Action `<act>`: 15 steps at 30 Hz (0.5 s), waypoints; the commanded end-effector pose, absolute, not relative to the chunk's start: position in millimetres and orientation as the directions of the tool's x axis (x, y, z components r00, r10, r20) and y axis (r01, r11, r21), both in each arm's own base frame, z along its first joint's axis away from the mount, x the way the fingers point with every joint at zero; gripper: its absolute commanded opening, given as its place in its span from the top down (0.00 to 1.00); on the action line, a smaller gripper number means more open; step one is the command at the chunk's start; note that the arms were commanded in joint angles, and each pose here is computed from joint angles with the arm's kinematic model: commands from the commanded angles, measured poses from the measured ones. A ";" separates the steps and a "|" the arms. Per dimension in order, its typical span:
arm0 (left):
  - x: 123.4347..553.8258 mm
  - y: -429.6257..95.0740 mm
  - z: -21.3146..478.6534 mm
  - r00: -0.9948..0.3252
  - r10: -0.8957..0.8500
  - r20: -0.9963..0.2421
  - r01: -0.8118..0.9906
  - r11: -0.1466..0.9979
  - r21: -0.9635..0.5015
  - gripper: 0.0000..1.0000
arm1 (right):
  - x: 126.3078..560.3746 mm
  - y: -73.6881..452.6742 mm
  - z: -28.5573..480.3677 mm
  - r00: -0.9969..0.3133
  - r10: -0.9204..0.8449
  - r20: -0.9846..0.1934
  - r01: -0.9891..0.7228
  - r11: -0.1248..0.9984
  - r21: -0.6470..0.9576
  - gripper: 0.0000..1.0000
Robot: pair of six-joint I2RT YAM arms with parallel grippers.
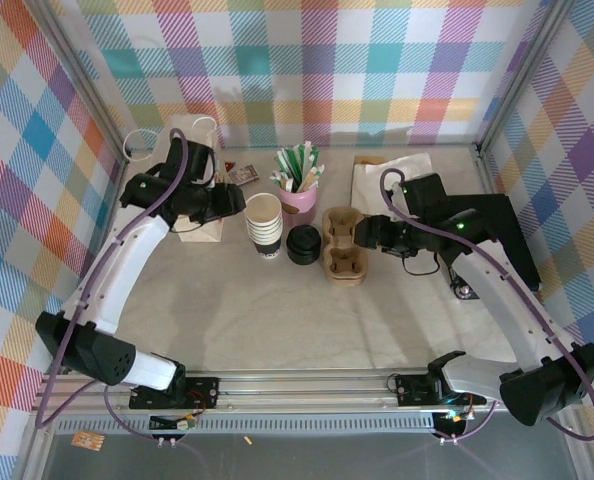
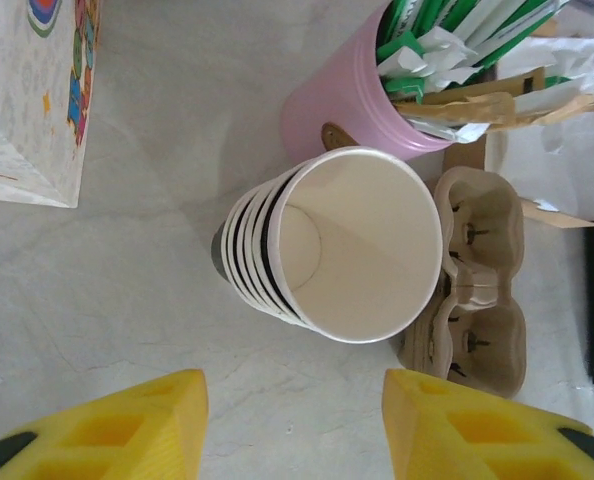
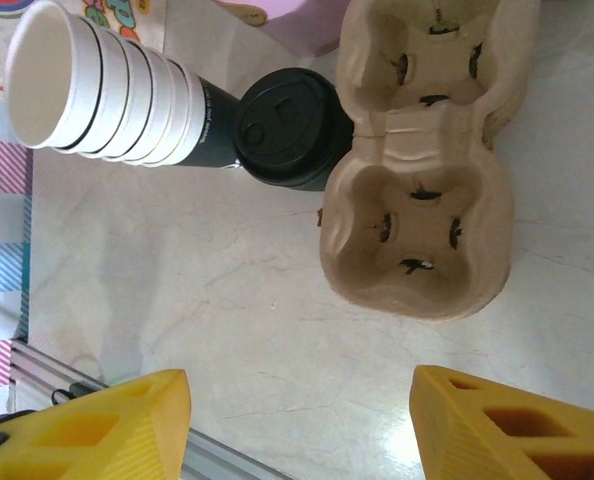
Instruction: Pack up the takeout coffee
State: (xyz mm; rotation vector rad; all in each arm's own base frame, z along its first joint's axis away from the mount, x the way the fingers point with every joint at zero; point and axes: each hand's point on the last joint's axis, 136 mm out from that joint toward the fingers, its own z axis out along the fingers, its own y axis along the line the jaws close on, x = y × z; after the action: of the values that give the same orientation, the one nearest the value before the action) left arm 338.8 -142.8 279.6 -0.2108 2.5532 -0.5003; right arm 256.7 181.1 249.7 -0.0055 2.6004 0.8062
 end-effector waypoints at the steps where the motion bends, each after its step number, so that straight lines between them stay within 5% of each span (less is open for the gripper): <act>1: 338.3 -150.1 277.3 -0.878 -0.249 -0.409 -0.078 0.918 -0.390 0.54 | 254.2 191.1 254.9 -0.925 0.116 -0.361 -0.125 0.805 0.580 0.40; 15: 353.2 -168.7 243.8 -0.947 -0.128 -0.295 -0.064 0.974 -0.219 0.62 | 249.6 187.7 263.5 -0.919 0.109 -0.378 -0.136 0.812 0.567 0.41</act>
State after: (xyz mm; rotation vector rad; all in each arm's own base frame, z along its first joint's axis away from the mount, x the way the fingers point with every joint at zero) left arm 363.1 -173.6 241.1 -0.1658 2.7752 -0.3634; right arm 252.4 186.2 249.8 -0.0082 2.6246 0.8395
